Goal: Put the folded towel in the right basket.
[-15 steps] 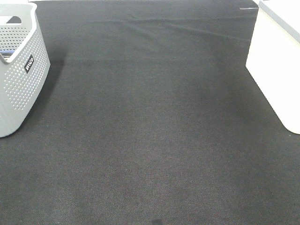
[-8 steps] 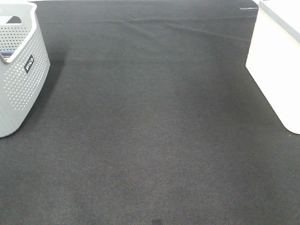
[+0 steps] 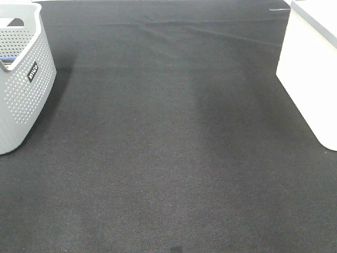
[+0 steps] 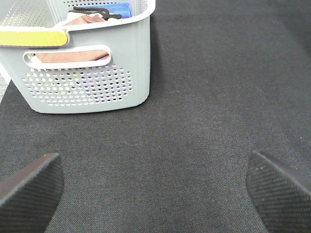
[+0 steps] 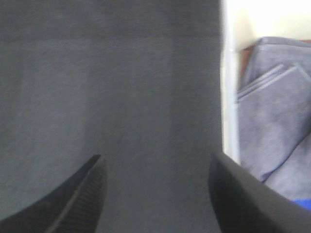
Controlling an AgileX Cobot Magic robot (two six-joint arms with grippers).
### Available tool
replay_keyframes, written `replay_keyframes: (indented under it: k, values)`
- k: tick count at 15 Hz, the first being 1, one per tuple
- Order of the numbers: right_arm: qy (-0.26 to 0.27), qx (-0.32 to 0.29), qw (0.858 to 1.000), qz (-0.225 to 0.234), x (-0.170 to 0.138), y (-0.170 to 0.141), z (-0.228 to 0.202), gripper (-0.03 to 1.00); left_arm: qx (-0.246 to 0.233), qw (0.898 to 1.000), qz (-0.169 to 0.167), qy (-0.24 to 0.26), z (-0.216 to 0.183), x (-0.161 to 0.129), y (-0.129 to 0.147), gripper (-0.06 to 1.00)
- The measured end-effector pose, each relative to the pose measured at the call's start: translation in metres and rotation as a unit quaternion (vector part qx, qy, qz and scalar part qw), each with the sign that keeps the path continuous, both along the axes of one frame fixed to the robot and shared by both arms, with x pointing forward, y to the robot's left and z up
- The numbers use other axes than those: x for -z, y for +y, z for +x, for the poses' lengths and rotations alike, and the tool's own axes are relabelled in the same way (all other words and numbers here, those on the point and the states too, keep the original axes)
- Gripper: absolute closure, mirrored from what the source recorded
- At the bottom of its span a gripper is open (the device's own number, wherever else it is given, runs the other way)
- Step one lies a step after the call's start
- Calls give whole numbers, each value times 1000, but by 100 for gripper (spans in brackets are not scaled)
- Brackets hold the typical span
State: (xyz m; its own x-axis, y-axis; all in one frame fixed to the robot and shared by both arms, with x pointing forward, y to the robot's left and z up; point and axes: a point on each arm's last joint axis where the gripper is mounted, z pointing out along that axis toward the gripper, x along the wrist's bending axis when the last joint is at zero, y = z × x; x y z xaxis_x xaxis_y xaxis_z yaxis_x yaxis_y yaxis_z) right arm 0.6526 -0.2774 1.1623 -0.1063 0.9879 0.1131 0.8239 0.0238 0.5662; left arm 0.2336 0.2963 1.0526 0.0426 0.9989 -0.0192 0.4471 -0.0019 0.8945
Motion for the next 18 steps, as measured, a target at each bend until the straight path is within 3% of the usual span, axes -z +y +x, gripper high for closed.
replay_keyframes:
  k: [6, 10, 14, 18]
  values:
    - [52, 11, 999, 1, 0, 3, -114, 37, 0, 1000, 0, 0, 0, 0, 0, -2]
    - [53, 18, 998, -11, 9, -3, -198, 37, 0, 1000, 0, 0, 0, 0, 0, -2]
    - [41, 12, 999, -15, 43, -7, -287, 37, 0, 1000, 0, 0, 0, 0, 0, -2]
    - [-8, -7, 999, -36, 82, -11, -345, 37, 0, 1000, 0, 0, 0, 0, 0, -2]
